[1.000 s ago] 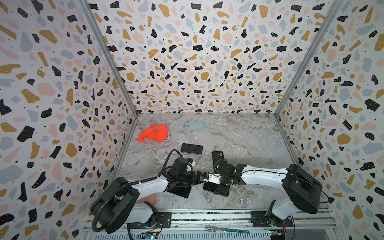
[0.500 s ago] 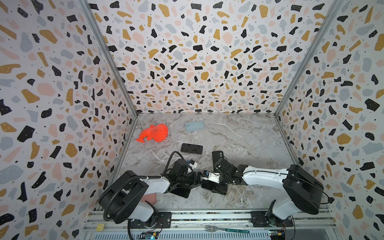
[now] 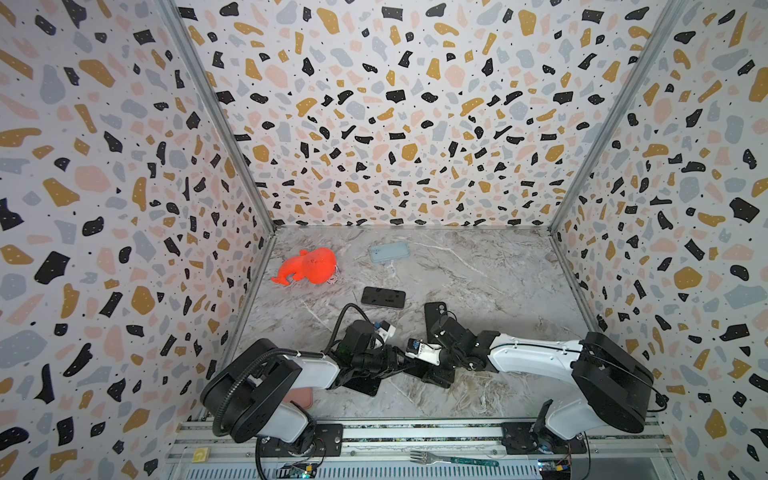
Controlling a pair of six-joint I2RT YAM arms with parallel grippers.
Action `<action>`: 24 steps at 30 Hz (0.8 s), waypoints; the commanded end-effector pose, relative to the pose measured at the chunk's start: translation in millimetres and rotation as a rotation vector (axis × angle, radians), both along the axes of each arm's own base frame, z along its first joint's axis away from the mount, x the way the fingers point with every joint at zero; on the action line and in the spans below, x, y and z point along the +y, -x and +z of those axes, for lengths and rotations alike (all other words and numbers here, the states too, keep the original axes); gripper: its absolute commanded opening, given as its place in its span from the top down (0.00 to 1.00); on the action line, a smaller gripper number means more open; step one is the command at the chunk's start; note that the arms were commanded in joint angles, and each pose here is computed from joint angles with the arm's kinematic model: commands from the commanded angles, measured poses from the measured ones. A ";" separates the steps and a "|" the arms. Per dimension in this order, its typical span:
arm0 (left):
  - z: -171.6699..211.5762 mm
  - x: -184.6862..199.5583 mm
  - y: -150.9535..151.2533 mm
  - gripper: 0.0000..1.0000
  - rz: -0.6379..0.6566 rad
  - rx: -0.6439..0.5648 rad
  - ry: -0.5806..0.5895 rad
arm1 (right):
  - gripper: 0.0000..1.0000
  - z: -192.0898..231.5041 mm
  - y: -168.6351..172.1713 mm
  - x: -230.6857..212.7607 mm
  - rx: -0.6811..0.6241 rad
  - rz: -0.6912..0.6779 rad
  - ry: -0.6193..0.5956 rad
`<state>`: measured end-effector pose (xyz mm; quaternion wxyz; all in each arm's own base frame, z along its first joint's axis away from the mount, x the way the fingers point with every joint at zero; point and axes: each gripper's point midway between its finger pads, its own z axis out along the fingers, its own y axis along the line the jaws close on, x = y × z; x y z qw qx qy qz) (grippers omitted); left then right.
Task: Put the phone into the phone case
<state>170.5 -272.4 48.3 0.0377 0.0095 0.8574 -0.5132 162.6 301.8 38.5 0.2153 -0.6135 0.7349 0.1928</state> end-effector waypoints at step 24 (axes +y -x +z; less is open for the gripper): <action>19.5 -4.8 -0.4 1.00 -0.032 -0.063 0.051 | 0.20 42.0 -10.1 -1.3 -0.070 -0.065 -0.059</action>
